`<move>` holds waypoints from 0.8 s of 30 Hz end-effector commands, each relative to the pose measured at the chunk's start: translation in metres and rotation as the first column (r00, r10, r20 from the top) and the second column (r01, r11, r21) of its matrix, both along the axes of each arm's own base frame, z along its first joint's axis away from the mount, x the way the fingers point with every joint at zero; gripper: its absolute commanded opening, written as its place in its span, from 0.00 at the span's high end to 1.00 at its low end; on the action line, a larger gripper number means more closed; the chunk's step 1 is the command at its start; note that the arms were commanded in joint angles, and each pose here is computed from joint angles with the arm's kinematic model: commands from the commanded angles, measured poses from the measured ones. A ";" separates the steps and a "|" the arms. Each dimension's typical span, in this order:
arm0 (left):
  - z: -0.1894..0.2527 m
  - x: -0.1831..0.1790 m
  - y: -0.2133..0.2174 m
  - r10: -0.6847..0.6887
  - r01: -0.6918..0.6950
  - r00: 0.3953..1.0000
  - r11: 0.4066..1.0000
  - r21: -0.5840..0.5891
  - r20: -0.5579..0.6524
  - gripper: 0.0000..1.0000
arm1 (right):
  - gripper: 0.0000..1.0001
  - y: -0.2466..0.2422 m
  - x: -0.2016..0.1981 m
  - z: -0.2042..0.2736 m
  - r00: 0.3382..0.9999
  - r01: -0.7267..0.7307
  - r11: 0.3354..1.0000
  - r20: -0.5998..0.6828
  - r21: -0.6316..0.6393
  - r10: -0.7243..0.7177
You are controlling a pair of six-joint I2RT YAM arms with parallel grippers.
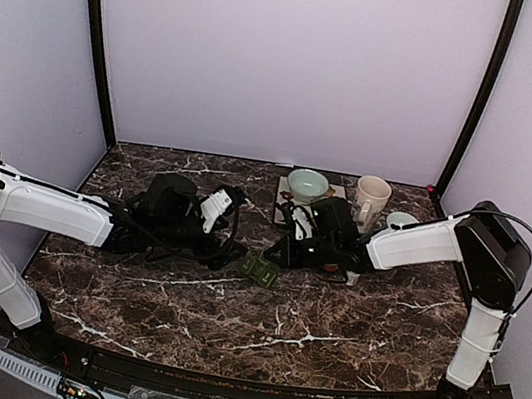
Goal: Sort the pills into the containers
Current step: Place the pill container at the center of the board.
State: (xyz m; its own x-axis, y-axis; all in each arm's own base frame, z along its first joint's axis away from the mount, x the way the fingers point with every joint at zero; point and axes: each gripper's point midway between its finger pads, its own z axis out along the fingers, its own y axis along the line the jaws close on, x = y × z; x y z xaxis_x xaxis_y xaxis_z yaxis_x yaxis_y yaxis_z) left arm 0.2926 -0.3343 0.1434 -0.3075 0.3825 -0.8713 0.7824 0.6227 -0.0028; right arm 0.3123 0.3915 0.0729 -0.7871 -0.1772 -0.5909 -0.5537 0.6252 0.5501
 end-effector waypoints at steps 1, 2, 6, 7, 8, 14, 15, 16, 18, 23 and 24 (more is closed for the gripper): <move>0.006 0.004 -0.002 0.007 -0.007 1.000 1.000 -0.022 0.003 0.16 | 1.00 -0.002 0.005 -0.008 0.998 0.054 0.998 -0.027 0.018 -0.054; 0.005 0.004 -0.002 0.005 -0.005 1.000 1.000 -0.020 0.000 0.16 | 1.00 -0.003 0.005 -0.010 0.998 0.055 0.998 -0.029 0.011 -0.055; 0.003 0.003 0.000 0.008 -0.008 1.000 1.000 -0.016 -0.004 0.16 | 0.95 -0.008 0.008 -0.019 0.998 0.066 0.997 -0.019 -0.040 -0.067; 0.003 0.003 0.000 0.009 -0.009 1.000 1.000 -0.016 -0.004 0.16 | 0.93 -0.009 0.008 -0.019 0.998 0.066 0.997 -0.014 -0.047 -0.066; 0.002 0.003 0.001 0.009 -0.009 1.000 1.000 -0.015 -0.005 0.16 | 0.90 -0.010 0.008 -0.019 0.998 0.065 0.997 -0.009 -0.051 -0.065; -0.001 0.001 0.002 0.010 -0.010 1.000 1.000 -0.013 -0.007 0.16 | 0.76 -0.014 0.009 -0.014 0.997 0.066 0.996 0.032 -0.064 -0.064; -0.001 0.002 0.002 0.012 -0.012 1.000 1.000 -0.013 -0.009 0.16 | 0.74 -0.014 0.010 -0.013 0.997 0.065 0.996 0.039 -0.062 -0.063; -0.001 0.002 0.002 0.011 -0.012 1.000 1.000 -0.014 -0.008 0.16 | 0.72 -0.015 0.010 -0.011 0.997 0.065 0.996 0.046 -0.062 -0.062; 0.000 0.002 0.002 0.012 -0.012 1.000 1.000 -0.017 -0.008 0.16 | 0.68 -0.016 0.011 -0.007 0.997 0.064 0.996 0.058 -0.063 -0.060; 0.002 0.003 0.003 0.020 -0.021 1.000 1.000 -0.020 -0.003 0.16 | 0.63 -0.017 0.012 0.006 0.994 0.060 0.996 0.100 -0.066 -0.053; 0.002 0.003 0.003 0.024 -0.024 1.000 1.000 -0.020 -0.001 0.16 | 0.62 -0.019 0.012 0.009 0.993 0.061 0.996 0.108 -0.070 -0.054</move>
State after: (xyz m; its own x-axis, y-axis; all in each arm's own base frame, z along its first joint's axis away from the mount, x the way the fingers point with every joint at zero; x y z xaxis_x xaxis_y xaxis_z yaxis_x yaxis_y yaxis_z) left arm 0.2925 -0.3345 0.1432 -0.3170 0.3753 -0.8710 0.7794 0.6264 -0.0137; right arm 0.3185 0.3755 0.0541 -0.7821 -0.1883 -0.5940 -0.5306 0.7012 0.4762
